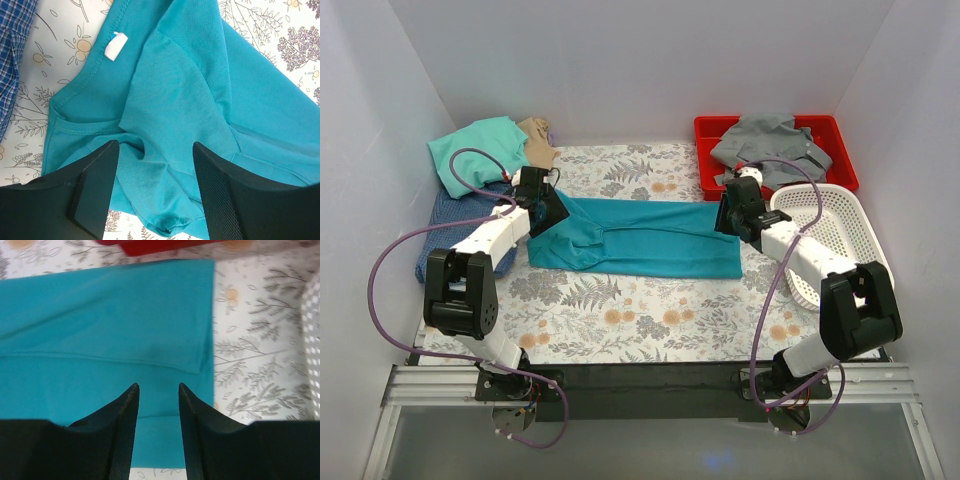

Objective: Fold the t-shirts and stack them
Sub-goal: Fold the tshirt

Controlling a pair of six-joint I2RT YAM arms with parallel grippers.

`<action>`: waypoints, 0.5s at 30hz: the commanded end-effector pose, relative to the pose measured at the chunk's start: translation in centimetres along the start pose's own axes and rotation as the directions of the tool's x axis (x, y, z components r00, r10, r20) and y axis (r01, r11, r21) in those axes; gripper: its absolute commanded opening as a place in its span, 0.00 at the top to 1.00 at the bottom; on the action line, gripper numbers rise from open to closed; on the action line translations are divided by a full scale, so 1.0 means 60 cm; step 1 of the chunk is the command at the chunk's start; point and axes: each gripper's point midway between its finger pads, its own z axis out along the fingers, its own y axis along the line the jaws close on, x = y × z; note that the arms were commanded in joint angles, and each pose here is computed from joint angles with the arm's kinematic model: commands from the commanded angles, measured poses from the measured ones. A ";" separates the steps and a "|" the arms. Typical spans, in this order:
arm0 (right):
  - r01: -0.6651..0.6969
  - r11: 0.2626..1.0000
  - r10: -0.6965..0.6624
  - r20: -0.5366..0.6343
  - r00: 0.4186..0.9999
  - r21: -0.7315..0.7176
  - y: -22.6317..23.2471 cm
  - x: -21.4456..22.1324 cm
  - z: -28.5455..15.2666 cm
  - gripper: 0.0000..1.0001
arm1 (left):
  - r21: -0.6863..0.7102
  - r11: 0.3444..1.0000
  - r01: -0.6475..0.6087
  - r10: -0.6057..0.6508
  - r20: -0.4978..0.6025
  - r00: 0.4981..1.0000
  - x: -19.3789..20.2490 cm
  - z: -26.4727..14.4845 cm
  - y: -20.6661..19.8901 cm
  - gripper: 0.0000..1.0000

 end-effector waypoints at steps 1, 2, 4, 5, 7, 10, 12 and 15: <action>0.063 0.969 -0.064 0.004 0.998 -0.241 0.075 -0.021 -0.013 0.56 | 0.012 1.000 -0.005 0.005 0.033 0.999 -0.019 -0.015 -0.003 0.41; 0.081 0.955 -0.086 -0.006 0.996 -0.284 0.093 -0.014 -0.017 0.56 | 0.033 0.999 -0.015 0.014 0.024 1.000 -0.018 -0.017 -0.010 0.41; 0.111 0.888 -0.152 -0.058 0.987 -0.446 0.147 0.008 -0.033 0.56 | 0.060 0.998 -0.021 0.021 0.009 1.000 -0.015 -0.025 -0.017 0.41; 0.112 0.870 -0.165 -0.069 0.984 -0.480 0.162 0.014 -0.037 0.56 | 0.072 0.997 -0.023 0.024 -0.003 1.000 -0.009 -0.027 -0.018 0.41; 0.123 0.804 -0.215 -0.091 0.972 -0.581 0.211 0.030 -0.055 0.56 | 0.113 0.993 -0.023 0.026 -0.022 0.999 0.000 -0.042 -0.024 0.41; 0.148 0.723 -0.277 -0.087 0.957 -0.674 0.273 0.047 -0.082 0.55 | 0.153 0.988 -0.016 0.026 -0.063 0.998 0.031 -0.055 -0.019 0.42; 0.152 0.667 -0.306 -0.081 0.949 -0.730 0.312 0.053 -0.100 0.55 | 0.165 0.986 -0.011 0.027 -0.095 0.995 0.054 -0.054 -0.012 0.43; 0.126 0.590 -0.346 -0.108 0.932 -0.797 0.378 0.077 -0.117 0.54 | 0.144 0.989 0.017 -0.003 -0.094 0.996 0.062 -0.055 -0.002 0.44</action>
